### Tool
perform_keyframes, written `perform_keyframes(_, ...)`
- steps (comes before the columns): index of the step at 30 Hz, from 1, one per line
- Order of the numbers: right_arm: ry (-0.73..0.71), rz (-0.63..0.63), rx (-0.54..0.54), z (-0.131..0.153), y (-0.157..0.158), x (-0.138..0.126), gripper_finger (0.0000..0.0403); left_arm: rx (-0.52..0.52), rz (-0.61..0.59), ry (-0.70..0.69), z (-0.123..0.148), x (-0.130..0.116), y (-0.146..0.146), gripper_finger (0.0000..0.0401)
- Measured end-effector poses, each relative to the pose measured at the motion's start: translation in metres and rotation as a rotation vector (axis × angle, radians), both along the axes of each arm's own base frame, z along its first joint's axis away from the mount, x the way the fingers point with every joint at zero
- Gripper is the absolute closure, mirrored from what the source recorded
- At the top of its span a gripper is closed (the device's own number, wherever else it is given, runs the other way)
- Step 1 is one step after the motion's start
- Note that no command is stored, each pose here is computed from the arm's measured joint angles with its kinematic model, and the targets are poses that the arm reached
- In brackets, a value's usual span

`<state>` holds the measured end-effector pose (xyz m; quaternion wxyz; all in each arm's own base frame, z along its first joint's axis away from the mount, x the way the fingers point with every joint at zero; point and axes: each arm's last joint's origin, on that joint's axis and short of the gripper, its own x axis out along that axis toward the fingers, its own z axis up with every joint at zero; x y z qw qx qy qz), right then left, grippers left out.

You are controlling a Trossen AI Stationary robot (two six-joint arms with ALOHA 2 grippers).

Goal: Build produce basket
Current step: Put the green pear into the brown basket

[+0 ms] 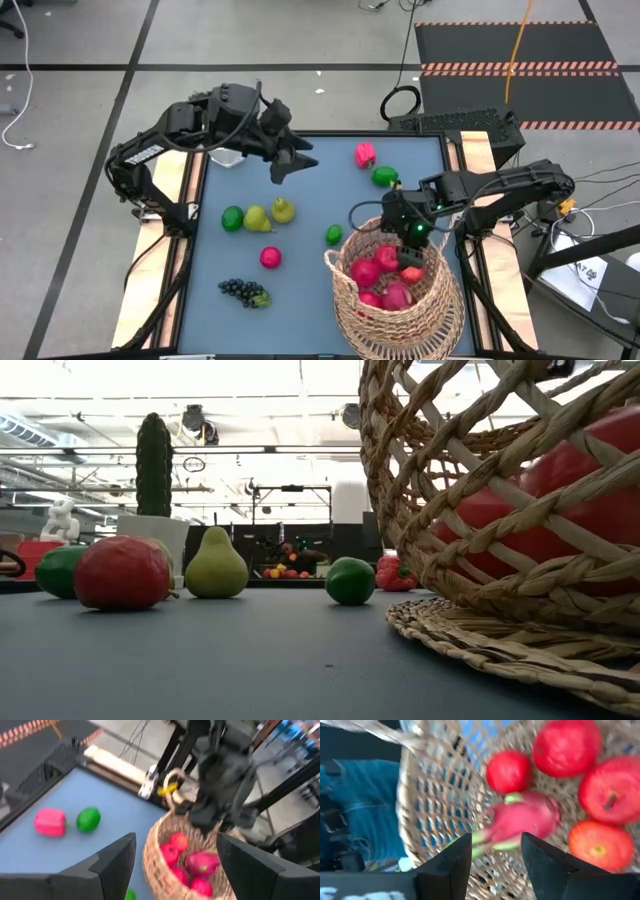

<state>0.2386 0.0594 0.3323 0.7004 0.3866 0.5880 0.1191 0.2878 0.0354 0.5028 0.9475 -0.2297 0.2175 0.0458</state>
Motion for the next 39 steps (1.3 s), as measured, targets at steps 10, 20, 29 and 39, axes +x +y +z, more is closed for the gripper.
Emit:
perform_keyframes(10, -0.284, -0.147, 0.006, 0.034, -0.006, -0.005, 0.0237, 0.023, 0.069, 0.242, -0.019, -0.012, -0.001, 0.0128)
perform_keyframes(20, -0.490, -0.339, -0.109, 0.056, -0.019, -0.015, 0.0239, 0.063, 0.104, 0.474, -0.054, -0.010, 0.002, 0.0128)
perform_keyframes(29, -0.600, -0.349, -0.197, 0.063, -0.030, -0.016, 0.0247, 0.037, 0.104, 0.642, -0.107, 0.004, 0.003, 0.0128)
perform_keyframes(39, -0.673, -0.320, -0.290, 0.068, -0.043, -0.023, 0.0248, -0.120, 0.159, 0.757, -0.166, 0.010, 0.019, 0.0128)
